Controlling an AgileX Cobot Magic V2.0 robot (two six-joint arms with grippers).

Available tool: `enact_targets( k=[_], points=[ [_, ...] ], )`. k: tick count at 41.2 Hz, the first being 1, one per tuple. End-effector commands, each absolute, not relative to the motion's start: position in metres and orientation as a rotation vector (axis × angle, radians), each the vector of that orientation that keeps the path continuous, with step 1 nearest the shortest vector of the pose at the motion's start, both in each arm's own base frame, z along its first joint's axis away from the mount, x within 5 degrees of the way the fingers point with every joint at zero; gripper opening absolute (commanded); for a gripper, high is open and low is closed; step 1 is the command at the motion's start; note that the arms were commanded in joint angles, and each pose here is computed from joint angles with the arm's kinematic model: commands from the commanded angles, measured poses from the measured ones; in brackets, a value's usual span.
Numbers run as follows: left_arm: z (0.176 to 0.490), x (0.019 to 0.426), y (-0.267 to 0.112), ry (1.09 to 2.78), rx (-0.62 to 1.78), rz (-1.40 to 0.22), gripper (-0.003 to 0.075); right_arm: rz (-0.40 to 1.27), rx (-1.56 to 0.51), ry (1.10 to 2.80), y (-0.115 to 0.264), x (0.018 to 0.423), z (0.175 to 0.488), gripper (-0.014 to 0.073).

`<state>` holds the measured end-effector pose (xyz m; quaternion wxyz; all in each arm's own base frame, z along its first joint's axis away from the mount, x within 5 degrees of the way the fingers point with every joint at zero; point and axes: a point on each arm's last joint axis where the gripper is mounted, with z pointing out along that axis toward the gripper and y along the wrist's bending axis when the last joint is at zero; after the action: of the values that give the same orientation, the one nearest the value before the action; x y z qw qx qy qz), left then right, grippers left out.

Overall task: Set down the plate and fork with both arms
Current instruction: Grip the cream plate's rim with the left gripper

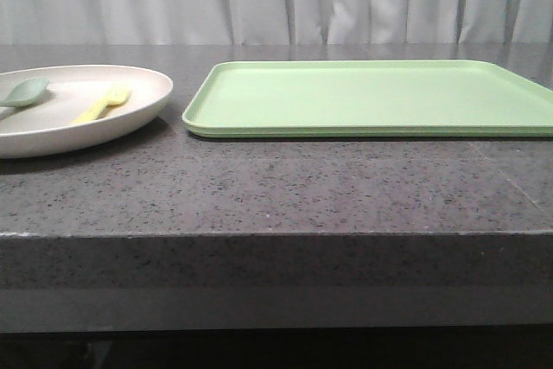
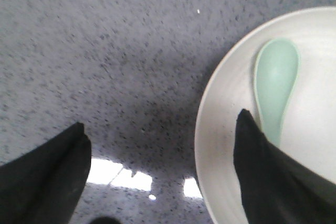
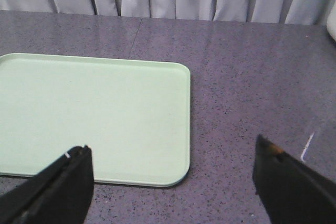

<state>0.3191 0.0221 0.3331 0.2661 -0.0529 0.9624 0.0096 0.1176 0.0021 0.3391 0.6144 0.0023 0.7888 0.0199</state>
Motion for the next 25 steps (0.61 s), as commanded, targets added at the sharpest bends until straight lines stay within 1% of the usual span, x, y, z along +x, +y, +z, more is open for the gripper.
enact_targets(
  k=[1, 15, 25],
  points=[
    [0.339, 0.327, 0.018, 2.586, -0.178, -0.057, 0.0545, 0.02, 0.006, 1.711, 0.0, 0.12, 0.357, 0.0636],
    [0.307, 0.35, 0.017, 2.666, -0.183, -0.071, 0.0545, 0.02, 0.006, 1.713, 0.0, 0.12, 0.356, 0.0636],
    [0.293, 0.359, 0.017, 2.687, -0.187, -0.073, 0.0545, 0.02, 0.006, 1.713, 0.0, 0.12, 0.356, 0.0636]
  ],
)
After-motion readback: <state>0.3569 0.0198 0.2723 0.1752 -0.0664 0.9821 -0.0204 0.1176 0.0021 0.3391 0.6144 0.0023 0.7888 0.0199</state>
